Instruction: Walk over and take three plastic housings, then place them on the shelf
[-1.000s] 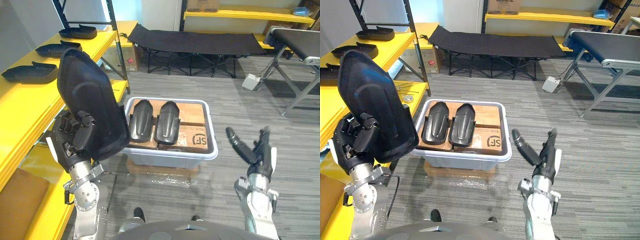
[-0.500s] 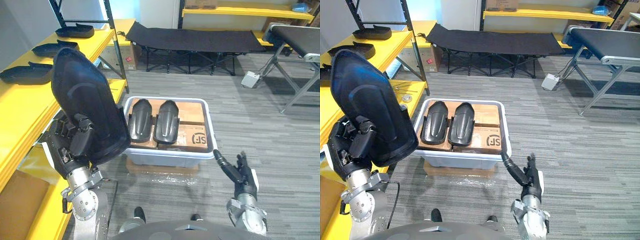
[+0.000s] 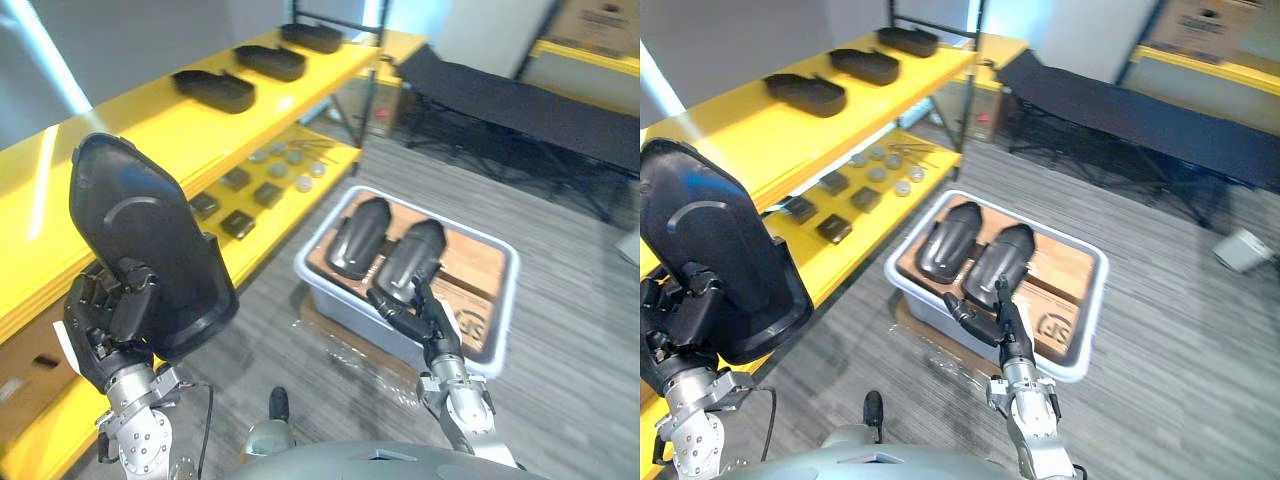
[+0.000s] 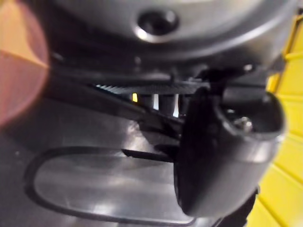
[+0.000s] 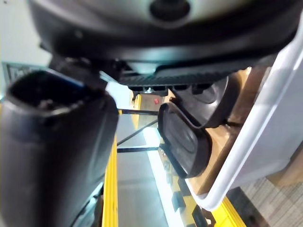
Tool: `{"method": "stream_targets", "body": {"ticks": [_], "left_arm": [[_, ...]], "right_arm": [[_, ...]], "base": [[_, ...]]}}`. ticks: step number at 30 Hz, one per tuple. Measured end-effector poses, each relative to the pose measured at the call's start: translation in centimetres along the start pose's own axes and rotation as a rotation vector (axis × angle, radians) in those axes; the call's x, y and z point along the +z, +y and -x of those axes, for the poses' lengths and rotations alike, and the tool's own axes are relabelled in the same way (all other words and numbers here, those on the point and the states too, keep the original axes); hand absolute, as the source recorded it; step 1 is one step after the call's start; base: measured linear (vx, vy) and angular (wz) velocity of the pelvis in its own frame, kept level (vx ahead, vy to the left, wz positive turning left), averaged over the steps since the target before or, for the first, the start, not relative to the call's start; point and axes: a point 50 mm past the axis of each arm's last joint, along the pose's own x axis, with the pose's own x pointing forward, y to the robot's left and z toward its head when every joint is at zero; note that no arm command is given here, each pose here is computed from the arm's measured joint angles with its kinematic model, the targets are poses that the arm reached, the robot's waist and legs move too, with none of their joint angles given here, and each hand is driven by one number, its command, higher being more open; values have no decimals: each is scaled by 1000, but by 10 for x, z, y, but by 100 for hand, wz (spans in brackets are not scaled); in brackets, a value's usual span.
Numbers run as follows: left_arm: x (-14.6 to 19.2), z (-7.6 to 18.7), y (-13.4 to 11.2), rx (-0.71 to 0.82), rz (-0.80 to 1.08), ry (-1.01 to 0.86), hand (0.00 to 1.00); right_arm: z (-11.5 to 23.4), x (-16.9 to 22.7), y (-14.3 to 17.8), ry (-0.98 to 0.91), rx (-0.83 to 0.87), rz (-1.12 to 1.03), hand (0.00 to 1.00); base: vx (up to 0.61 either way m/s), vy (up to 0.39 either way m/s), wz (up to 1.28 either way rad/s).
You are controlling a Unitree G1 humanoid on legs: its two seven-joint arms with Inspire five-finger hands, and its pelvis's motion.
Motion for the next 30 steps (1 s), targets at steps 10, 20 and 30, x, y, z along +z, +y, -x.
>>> {"method": "stream_targets", "body": {"ticks": [10,20,30], "left_arm": [[2,0,-4,-75,8,-17,0],[1,3,-20,-134,47,-14,0],[32,-19,-30,-189,36,-201,0]], "right_arm": [[-4,0,-4,0,-20,19,100],[-16,13,15,-51,71,-30,100],[-31,44,16,-213,-2,-155,100]], "base": [[-24,56,11],[23,9,7],[64,102,63]]}}
